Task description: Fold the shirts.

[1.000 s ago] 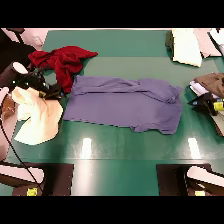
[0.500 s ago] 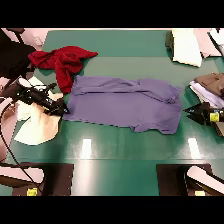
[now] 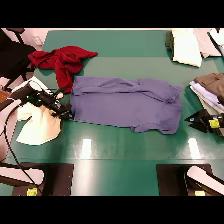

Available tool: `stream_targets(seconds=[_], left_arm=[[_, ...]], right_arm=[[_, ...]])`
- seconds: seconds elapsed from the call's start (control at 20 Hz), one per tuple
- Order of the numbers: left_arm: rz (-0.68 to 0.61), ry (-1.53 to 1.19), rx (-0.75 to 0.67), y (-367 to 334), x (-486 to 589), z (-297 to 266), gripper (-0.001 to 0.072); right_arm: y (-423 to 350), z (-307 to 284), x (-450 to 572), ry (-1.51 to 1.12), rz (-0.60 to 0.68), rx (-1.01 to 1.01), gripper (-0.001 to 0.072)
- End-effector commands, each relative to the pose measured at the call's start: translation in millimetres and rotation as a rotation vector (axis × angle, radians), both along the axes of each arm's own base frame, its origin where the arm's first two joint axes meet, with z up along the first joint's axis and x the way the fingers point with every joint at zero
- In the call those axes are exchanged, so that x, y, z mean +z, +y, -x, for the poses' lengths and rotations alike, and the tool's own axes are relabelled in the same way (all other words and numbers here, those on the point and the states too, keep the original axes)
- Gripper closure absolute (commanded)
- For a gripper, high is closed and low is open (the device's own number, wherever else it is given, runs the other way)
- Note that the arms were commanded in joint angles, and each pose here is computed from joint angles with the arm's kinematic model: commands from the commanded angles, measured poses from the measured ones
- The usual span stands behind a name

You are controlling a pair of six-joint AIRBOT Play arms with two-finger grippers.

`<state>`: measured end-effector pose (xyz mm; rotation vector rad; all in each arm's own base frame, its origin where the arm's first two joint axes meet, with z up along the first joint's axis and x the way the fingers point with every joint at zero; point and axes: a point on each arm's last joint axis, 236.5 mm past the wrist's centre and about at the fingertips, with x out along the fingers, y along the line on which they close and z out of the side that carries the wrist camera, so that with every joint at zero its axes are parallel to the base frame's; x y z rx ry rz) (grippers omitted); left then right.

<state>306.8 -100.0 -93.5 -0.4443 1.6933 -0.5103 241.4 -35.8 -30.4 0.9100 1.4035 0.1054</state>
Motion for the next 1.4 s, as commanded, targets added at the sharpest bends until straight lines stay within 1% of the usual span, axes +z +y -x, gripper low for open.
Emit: stream_targets(seconds=[0.0,0.2,0.3,0.4,0.55,0.6,0.65,0.75,0.85,1.0,1.15,1.25,1.35], left_arm=[[0.030,-0.038,-0.013,-16.7,13.0,-3.3,0.0687],[0.026,-0.073,-0.016,-16.0,24.0,-5.8,0.0687],[0.027,-0.081,-0.016,-16.1,27.0,-6.3,0.0687],[0.025,-0.090,-0.015,-15.9,28.9,-7.1,0.0687],[0.026,-0.096,-0.016,-16.0,31.5,-7.1,0.0687],[0.026,-0.095,-0.014,-16.1,31.7,-7.3,0.0687],[0.026,-0.093,-0.012,-16.1,31.8,-7.3,0.0687],[0.028,-0.083,-0.014,-16.5,32.5,-4.9,0.0688],[0.026,-0.099,-0.010,-16.4,37.2,-6.5,0.0687],[0.017,-0.166,0.005,-15.8,60.5,-12.2,0.0687],[-0.016,-0.254,0.035,-11.0,97.1,-10.5,0.0688],[-0.065,-0.311,0.048,-2.1,121.5,-2.6,0.0688],[-0.091,-0.355,0.053,2.1,142.3,7.5,0.0688]], right_arm=[[7.1,21.8,-16.2,0.091,-0.015,-0.003,0.0234],[41.3,35.3,-37.2,0.099,-0.130,-0.024,0.0233],[48.8,28.2,-42.7,0.070,-0.165,-0.064,0.0233],[56.9,17.8,-44.4,0.063,-0.242,-0.093,0.0233],[78.0,6.3,-50.6,0.073,-0.341,-0.074,0.0238],[86.0,4.1,-54.0,0.077,-0.357,-0.056,0.0296],[90.3,3.1,-58.2,0.077,-0.354,-0.039,0.0414],[94.0,1.6,-58.1,0.060,-0.345,-0.017,0.0558],[90.0,2.7,-43.4,0.008,-0.314,0.008,0.0688],[71.1,16.3,-9.4,-0.073,-0.243,0.013,0.0689],[63.1,19.2,21.4,-0.175,-0.119,-0.015,0.0690],[66.4,21.4,30.7,-0.207,-0.065,0.022,0.0689],[60.0,28.3,33.8,-0.174,0.012,0.084,0.0689]])
